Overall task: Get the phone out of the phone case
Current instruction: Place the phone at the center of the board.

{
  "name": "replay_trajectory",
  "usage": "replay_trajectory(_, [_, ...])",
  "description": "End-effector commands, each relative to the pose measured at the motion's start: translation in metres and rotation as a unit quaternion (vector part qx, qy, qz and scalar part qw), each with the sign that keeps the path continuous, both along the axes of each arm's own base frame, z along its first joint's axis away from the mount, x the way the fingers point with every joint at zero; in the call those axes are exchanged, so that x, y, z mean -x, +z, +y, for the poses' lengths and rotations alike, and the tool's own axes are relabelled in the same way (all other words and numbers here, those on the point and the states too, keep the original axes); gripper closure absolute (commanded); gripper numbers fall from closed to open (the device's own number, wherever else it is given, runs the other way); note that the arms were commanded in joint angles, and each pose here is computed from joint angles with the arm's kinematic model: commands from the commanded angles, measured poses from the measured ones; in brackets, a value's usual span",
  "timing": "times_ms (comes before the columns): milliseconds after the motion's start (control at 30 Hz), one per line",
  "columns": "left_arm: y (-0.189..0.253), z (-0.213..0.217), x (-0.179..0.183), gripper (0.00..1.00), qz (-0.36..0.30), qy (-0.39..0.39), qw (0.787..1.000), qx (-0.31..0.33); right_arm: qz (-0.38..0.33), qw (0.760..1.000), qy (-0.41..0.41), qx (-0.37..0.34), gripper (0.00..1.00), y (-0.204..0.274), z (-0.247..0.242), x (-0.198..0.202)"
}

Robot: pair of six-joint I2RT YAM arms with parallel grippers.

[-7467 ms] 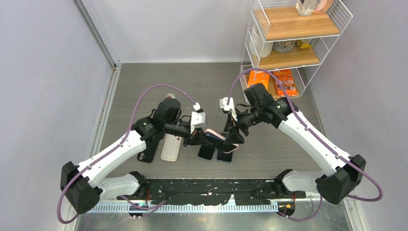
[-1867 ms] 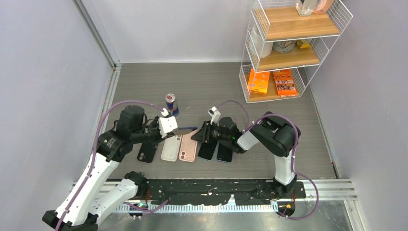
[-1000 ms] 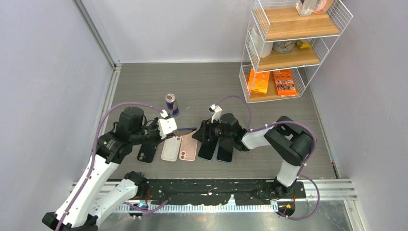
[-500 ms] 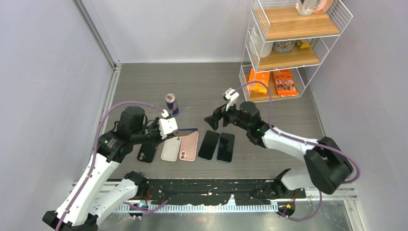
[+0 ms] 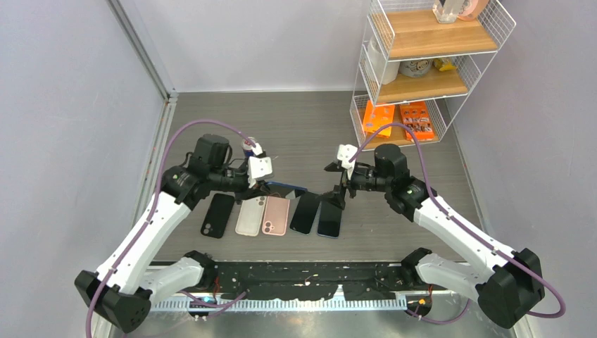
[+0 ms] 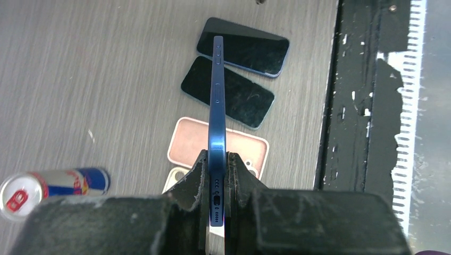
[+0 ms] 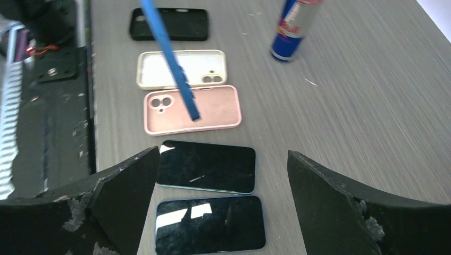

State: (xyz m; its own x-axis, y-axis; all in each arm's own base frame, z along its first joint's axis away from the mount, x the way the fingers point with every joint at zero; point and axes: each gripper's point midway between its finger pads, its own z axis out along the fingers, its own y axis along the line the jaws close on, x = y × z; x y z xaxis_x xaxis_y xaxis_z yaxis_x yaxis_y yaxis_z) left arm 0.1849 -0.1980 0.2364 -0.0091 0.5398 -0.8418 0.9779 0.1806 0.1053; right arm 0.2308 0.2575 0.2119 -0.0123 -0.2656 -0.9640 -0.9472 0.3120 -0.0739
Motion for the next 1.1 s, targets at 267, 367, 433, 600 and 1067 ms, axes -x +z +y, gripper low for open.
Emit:
replay_trajectory(267, [0.025,-0.065,0.008,1.00,0.000,-0.108,0.993,0.053,-0.007,0.988,0.157,0.003,0.00,0.026,0.020,0.051])
replay_trajectory(367, [0.025,-0.076,0.010,1.00,0.001,-0.112,0.992,0.056,0.017,0.986,0.165,-0.004,0.08,0.024,0.027,0.053])
replay_trajectory(433, [0.025,-0.081,0.009,1.00,0.003,-0.110,0.992,0.060,0.029,0.985,0.172,-0.008,0.12,0.021,0.030,0.054])
replay_trajectory(600, [0.026,-0.089,0.001,1.00,0.003,-0.095,0.994,0.063,0.052,0.981,0.188,-0.023,0.28,0.018,0.036,0.059])
replay_trajectory(1067, [0.028,-0.097,0.004,1.00,0.009,-0.095,0.993,0.067,0.103,0.976,0.192,-0.025,0.75,0.001,0.047,0.056])
